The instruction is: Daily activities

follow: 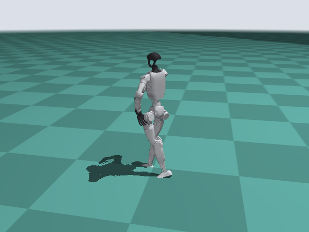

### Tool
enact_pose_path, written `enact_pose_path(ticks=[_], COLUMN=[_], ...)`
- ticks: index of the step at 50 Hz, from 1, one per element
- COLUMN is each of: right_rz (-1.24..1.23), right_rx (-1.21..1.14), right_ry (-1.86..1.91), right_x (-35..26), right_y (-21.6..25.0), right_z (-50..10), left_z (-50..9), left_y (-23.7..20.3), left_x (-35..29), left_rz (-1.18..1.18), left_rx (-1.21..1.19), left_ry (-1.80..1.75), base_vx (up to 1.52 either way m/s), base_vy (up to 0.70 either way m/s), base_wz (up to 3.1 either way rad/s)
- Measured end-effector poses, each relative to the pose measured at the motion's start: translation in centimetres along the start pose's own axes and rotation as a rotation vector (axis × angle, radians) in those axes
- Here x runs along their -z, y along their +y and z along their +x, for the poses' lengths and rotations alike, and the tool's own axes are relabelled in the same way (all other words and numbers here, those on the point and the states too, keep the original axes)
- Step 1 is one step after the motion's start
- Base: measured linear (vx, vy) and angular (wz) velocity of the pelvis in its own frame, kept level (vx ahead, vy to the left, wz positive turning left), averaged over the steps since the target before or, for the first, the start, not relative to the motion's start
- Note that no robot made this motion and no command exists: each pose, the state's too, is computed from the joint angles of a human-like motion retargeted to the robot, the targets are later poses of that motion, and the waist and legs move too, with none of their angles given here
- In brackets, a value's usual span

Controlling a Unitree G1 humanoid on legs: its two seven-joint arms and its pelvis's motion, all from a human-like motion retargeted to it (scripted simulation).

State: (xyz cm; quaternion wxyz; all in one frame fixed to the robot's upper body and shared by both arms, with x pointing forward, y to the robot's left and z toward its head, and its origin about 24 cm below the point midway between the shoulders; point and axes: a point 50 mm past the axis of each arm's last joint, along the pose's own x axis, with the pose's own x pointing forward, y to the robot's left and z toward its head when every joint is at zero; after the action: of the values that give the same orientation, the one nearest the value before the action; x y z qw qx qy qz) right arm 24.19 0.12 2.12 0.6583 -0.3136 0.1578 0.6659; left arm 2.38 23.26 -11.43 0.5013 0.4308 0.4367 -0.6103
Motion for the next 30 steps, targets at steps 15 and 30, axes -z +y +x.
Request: enact_pose_path(ticks=[15,30], right_rz=[0.095,0.227], right_rx=[0.433,0.367], right_ry=[0.286,0.227], right_x=[12.2,14.2], right_y=[-0.7,5.2], right_z=[-6.5,-6.2], left_z=[-2.8,-5.1], left_y=[3.3,3.5], left_x=[-4.8,-7.9], left_rz=[-0.137,-0.29], left_rx=[-0.353,-0.33], left_ry=[-0.332,-0.559], base_vx=[-0.06,-0.01], base_vy=[-0.05,-0.01], base_wz=[-0.21,-0.05])
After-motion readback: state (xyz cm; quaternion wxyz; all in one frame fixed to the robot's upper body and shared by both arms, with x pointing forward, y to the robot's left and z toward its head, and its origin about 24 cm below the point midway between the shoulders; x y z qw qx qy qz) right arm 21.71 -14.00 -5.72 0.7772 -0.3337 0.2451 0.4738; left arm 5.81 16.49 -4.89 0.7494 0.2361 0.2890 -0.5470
